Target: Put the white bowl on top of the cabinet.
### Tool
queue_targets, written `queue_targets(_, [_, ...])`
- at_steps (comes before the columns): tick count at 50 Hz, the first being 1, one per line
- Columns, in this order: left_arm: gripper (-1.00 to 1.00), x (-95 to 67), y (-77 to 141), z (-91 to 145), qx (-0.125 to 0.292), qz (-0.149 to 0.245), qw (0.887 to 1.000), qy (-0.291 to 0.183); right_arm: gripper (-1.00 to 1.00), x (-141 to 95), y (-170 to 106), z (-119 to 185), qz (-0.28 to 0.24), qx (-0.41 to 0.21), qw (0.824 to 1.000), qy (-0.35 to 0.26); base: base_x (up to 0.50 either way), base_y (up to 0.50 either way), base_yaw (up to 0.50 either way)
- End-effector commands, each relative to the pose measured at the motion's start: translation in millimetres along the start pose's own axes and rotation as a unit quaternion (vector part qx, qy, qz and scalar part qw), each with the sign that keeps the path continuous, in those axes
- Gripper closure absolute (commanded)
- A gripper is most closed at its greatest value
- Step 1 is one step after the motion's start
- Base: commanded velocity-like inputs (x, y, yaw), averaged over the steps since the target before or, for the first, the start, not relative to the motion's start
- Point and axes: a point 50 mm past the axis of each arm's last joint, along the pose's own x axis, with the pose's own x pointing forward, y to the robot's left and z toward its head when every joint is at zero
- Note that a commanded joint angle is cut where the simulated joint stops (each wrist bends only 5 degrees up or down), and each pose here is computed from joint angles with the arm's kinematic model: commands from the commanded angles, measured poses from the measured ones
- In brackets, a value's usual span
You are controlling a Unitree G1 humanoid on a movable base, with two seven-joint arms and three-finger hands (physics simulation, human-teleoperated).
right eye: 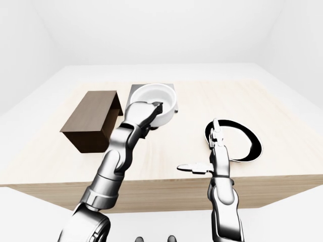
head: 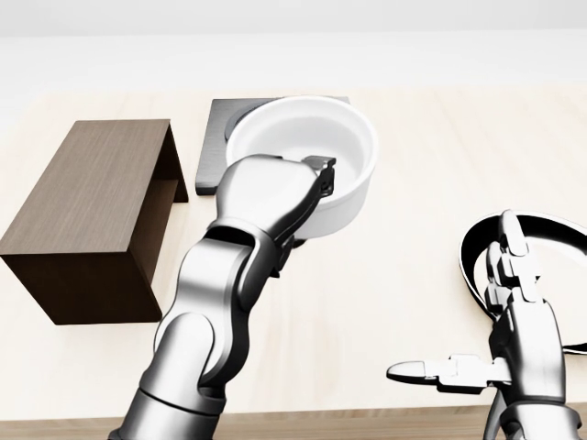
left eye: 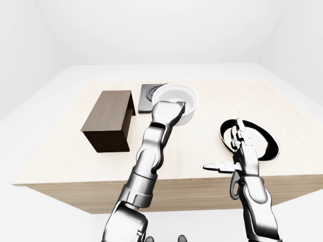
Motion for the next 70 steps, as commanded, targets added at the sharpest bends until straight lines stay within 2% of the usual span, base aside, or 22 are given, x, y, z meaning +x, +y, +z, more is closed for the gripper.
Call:
queue_targets(1, [1.00,-1.8,20.4,1.5,0.011,0.048,0.999,-0.001,-1.00,-0.5,0.6,-0.3,0.001,-0.002,1.000,0.000,0.00,0.00,0.00])
queue_targets(10, [1.00,-3.1,27.4,0.0,0.008,0.059,0.998,-0.001,-1.00,0.2,0.7,-0.9,0.002,-0.002,1.000,0.000,0.00,0.00,0.00])
queue_targets(11, [1.00,-10.9,53.0,-20.1,0.020,0.082,0.996,0.026,-1.00,0.6,0.9,-1.1,0.003,-0.006,1.000,0.000,0.00,0.00,0.00])
queue_targets(19, [1.00,-12.6,55.9,-22.0,0.025,0.084,0.996,0.027,-1.00,0.0,1.2,-0.9,0.003,-0.006,1.000,0.000,0.00,0.00,0.00])
queue_targets(20, [1.00,-23.5,73.6,-39.4,0.049,0.092,0.993,0.060,-1.00,-1.3,1.4,-0.4,0.005,-0.007,1.000,-0.001,0.00,0.00,0.00])
queue_targets(22, [1.00,-28.6,82.5,-46.7,0.062,0.100,0.990,0.076,-1.00,-1.0,2.3,-1.2,0.005,-0.008,1.000,-0.001,0.00,0.00,0.00])
queue_targets(29, [1.00,-41.0,96.6,-65.7,0.084,0.107,0.984,0.117,-1.00,-3.0,2.4,-1.3,0.005,-0.009,1.000,-0.001,0.00,0.00,0.00])
queue_targets(39, [1.00,-43.9,98.8,-70.4,0.089,0.107,0.982,0.127,-1.00,-2.3,3.9,-2.9,0.007,-0.011,1.000,-0.001,0.00,0.00,0.00])
queue_targets(40, [1.00,-48.3,104.8,-76.6,0.101,0.105,0.979,0.146,-1.00,-1.6,3.7,-3.1,0.007,-0.011,1.000,-0.001,0.00,0.00,0.00])
queue_targets(44, [1.00,-50.7,105.4,-81.7,0.109,0.103,0.976,0.160,-1.00,-1.7,3.7,-3.4,0.007,-0.011,1.000,-0.001,0.00,0.00,0.00])
queue_targets(47, [1.00,-50.7,101.4,-92.3,0.107,0.090,0.975,0.173,-1.00,-2.8,4.2,-3.2,0.007,-0.012,1.000,-0.002,0.00,0.00,0.00])
queue_targets(54, [1.00,-50.6,104.2,-109.5,0.100,0.092,0.974,0.182,-1.00,-3.9,4.1,-2.1,0.008,-0.014,1.000,-0.003,0.00,0.00,0.00])
queue_targets(70, [1.00,-50.1,100.6,-133.8,0.085,0.097,0.975,0.183,-1.00,-3.2,4.3,-3.3,0.007,-0.014,1.000,-0.003,0.00,0.00,0.00])
